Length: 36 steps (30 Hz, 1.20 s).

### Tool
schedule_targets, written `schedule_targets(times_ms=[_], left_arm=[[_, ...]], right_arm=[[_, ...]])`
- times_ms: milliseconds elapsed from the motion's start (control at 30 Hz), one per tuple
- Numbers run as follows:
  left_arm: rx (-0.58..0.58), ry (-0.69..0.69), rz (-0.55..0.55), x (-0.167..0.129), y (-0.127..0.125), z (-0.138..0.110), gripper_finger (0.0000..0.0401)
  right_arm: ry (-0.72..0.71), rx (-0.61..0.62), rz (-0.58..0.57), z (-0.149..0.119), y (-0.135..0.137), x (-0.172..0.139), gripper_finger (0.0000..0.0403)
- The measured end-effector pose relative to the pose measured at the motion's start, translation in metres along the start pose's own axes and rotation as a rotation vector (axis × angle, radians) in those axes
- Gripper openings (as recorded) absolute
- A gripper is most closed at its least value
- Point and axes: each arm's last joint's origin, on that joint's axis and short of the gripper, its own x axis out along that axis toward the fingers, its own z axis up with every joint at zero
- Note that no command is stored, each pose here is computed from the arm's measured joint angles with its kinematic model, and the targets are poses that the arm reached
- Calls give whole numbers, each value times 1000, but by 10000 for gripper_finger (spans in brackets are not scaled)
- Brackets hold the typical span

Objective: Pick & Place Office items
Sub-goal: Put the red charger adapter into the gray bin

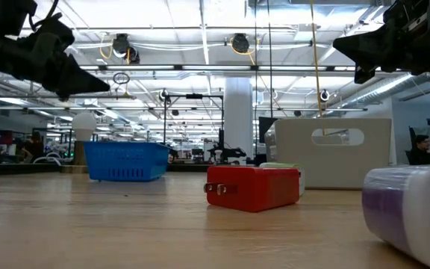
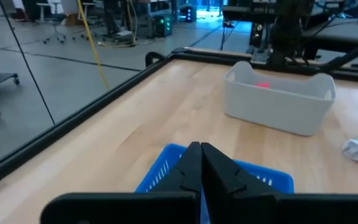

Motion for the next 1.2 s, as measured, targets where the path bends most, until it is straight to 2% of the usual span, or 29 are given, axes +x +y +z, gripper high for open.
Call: schedule_targets(times_ms=[267, 700, 767, 867, 1033, 1200], left_arm=[[9, -38, -5, 3, 1, -26, 1], [13, -33, -11, 3, 0, -25, 2], [5, -37, -11, 3, 0, -25, 7], [1, -49, -12, 3, 0, -24, 10], [-1, -53, -15, 3, 0, -23, 2], [-15, -50, -16, 3, 0, -24, 15]], right_arm=[[0, 0, 0, 0, 0, 0, 0], [30, -29, 0, -3, 0, 2, 0], [82, -32, 1, -8, 0, 4, 0], [235, -49, 23, -17, 3, 10, 0], [370, -79, 66, -3, 12, 40, 0], [549, -97, 123, 3, 26, 76, 3]])
